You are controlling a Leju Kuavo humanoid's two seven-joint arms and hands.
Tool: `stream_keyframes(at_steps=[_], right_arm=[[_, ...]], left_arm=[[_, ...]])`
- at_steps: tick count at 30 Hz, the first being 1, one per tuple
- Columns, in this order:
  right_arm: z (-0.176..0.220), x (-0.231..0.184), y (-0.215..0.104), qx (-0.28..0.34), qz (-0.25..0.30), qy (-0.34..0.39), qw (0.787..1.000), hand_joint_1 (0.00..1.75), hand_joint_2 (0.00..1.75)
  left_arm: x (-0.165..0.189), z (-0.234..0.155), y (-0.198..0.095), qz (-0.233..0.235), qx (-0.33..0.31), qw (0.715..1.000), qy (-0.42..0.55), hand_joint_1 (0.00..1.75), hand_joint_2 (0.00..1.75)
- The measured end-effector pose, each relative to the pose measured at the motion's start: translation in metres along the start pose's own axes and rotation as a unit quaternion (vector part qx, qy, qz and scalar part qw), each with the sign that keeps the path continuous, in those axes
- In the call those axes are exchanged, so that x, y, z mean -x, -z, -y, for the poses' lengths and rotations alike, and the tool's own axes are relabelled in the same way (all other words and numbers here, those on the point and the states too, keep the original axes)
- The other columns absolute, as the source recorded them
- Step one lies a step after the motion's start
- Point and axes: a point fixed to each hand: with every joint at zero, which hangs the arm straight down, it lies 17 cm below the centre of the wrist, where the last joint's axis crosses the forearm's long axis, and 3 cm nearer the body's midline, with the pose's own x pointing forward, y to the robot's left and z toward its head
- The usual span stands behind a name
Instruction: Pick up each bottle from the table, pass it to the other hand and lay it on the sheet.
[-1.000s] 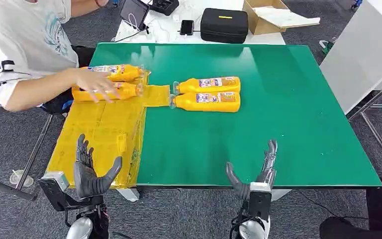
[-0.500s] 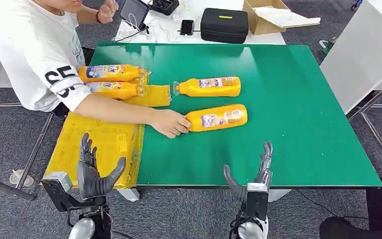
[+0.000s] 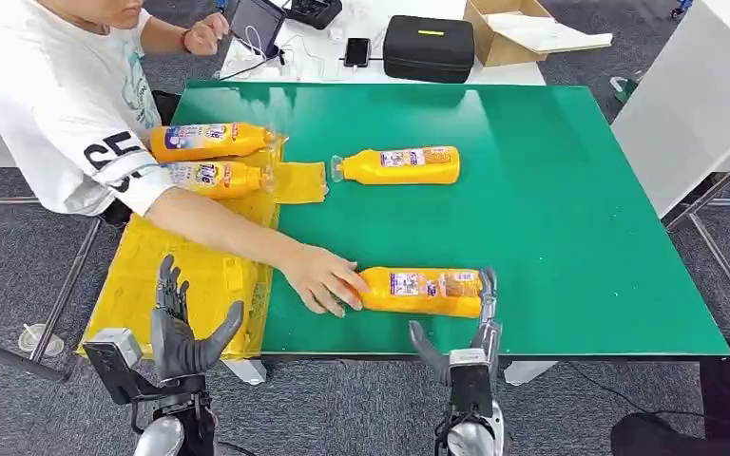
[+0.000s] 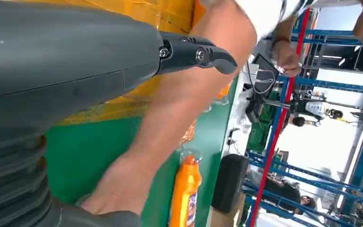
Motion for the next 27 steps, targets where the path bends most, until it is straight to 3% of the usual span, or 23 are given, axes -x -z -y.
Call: stream_keyframes(at_steps=[8,16,27], right_arm=[[-0.029,0.03,0.028,-0.121,-0.045,-0.092,0.987,0.0,1.75],[-0.028,0.055,0.065,-0.186,-0.071,-0.169,0.965,0.0,1.75],[-0.042,0.1,0.068,-0.336,-0.128,-0.207,0.91,0.0,1.75]], left_arm=[[0.004,0.004,0.004,-0.003,0.009,1.0,-0.004,0.0,1.75],[0.009,0.008,0.004,-0.008,0.018,1.0,0.004,0.0,1.75],[0.017,0.011,0.003,-0.017,0.035,0.999,0.002,0.0,1.75]])
